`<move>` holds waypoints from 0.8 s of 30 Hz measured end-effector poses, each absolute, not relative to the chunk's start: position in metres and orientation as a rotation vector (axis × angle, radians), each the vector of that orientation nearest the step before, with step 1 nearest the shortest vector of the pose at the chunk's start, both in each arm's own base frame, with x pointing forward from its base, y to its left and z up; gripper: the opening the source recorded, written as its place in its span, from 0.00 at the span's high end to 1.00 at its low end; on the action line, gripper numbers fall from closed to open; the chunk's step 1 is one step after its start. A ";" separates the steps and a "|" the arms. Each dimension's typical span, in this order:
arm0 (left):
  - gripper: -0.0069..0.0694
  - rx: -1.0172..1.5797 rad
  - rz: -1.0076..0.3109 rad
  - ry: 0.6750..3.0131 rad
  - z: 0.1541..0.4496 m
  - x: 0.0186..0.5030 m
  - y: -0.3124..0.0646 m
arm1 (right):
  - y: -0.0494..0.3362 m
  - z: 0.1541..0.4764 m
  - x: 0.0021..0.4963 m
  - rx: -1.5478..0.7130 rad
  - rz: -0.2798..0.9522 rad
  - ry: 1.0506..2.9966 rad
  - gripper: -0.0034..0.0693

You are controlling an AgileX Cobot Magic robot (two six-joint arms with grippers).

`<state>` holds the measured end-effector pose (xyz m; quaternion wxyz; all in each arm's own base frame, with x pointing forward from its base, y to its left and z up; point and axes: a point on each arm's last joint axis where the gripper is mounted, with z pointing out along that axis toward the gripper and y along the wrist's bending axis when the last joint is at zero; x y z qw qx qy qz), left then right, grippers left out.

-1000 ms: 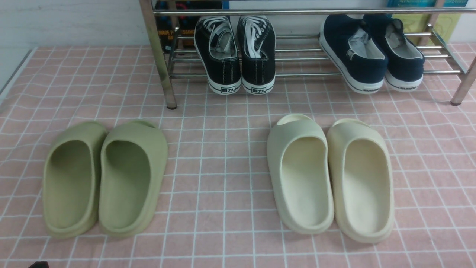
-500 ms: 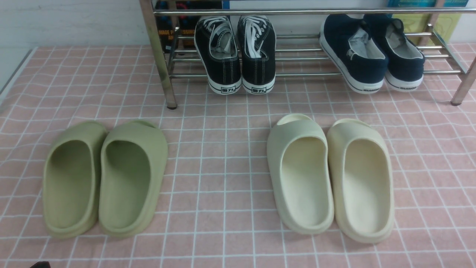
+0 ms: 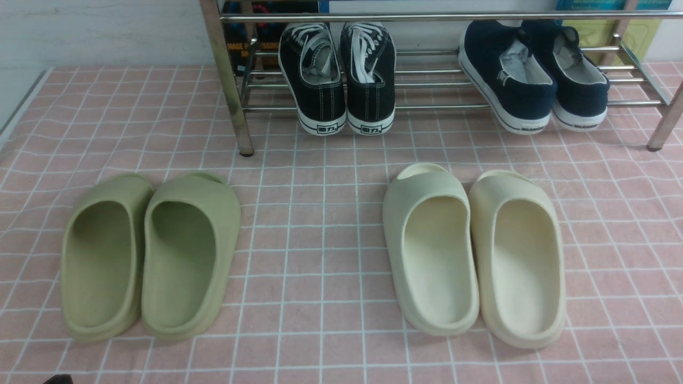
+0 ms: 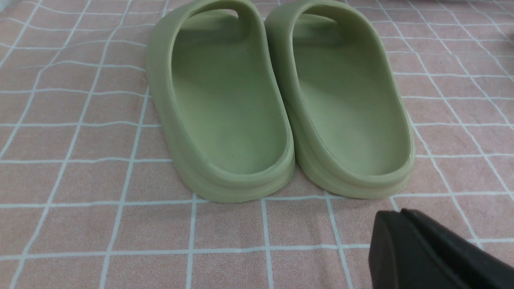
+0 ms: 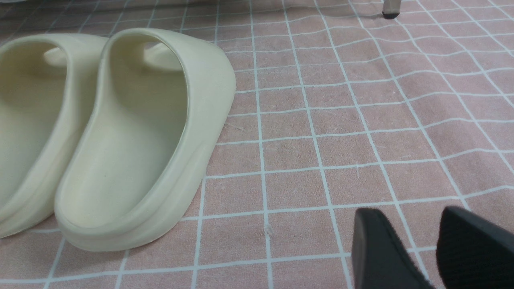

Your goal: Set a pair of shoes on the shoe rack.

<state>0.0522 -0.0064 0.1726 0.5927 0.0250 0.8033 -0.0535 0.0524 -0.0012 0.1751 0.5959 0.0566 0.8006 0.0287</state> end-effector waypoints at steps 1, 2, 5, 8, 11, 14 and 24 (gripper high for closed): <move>0.88 0.058 -0.124 1.868 0.173 0.052 -0.006 | -0.001 0.175 0.052 0.131 0.067 1.859 0.62; 0.88 0.058 -0.124 1.868 0.173 0.052 -0.006 | -0.001 0.175 0.052 0.131 0.067 1.859 0.62; 0.88 0.058 -0.124 1.868 0.173 0.052 -0.006 | -0.001 0.175 0.052 0.131 0.067 1.859 0.62; 0.88 0.058 -0.124 1.868 0.173 0.052 -0.006 | -0.001 0.175 0.052 0.131 0.067 1.859 0.62; 0.88 0.058 -0.125 1.868 0.173 0.052 -0.006 | -0.001 0.175 0.052 0.131 0.067 1.859 0.62; 0.88 0.058 -0.125 1.867 0.173 0.052 -0.006 | -0.001 0.175 0.052 0.131 0.067 1.859 0.62; 0.87 0.058 -0.125 1.867 0.173 0.052 -0.006 | -0.001 0.175 0.052 0.131 0.067 1.859 0.62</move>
